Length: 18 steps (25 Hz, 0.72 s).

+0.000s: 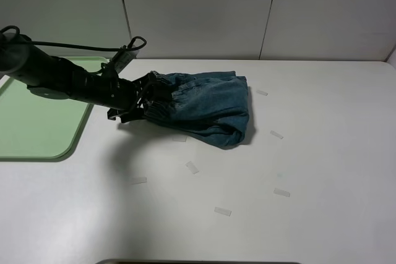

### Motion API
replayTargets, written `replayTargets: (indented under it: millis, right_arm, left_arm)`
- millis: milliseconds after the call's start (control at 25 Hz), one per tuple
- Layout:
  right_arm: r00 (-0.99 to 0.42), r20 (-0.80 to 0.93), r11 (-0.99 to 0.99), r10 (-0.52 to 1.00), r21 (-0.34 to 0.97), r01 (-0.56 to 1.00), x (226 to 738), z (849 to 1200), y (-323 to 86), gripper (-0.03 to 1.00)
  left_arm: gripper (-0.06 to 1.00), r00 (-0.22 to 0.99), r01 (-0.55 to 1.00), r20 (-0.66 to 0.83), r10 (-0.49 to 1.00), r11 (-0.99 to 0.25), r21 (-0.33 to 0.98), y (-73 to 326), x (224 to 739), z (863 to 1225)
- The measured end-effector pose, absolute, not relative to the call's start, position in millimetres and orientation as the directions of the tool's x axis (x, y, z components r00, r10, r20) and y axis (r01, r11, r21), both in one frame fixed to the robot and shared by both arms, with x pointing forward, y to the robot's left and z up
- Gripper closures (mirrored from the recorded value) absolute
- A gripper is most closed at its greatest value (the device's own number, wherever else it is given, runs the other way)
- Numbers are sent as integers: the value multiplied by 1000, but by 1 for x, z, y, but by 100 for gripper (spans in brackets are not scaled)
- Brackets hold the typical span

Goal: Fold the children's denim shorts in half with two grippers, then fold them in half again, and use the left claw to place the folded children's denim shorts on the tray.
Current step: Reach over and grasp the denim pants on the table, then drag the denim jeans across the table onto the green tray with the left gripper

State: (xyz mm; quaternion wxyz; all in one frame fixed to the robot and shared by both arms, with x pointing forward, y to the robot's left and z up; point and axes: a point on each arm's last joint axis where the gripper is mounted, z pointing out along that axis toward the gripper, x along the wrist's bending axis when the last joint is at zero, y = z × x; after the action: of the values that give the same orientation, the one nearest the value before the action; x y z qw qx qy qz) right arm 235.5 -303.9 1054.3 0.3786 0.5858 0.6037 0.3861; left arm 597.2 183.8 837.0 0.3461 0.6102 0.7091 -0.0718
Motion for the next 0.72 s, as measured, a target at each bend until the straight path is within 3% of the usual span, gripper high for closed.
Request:
replayTargets:
  millis: [280, 560, 720]
  right_arm:
    - [-27, -5, 16, 1000, 910, 415, 235, 1054, -304, 27]
    - [-27, -5, 16, 1000, 910, 415, 235, 1054, -304, 27]
    - [-27, -5, 16, 1000, 910, 415, 235, 1054, -304, 27]
  left_arm:
    - [19, 12, 918, -584, 812, 222, 328, 169, 599, 836]
    - [61, -10, 922, -567, 824, 227, 313, 169, 597, 828]
    - [64, -45, 923, -576, 816, 255, 288, 165, 596, 828]
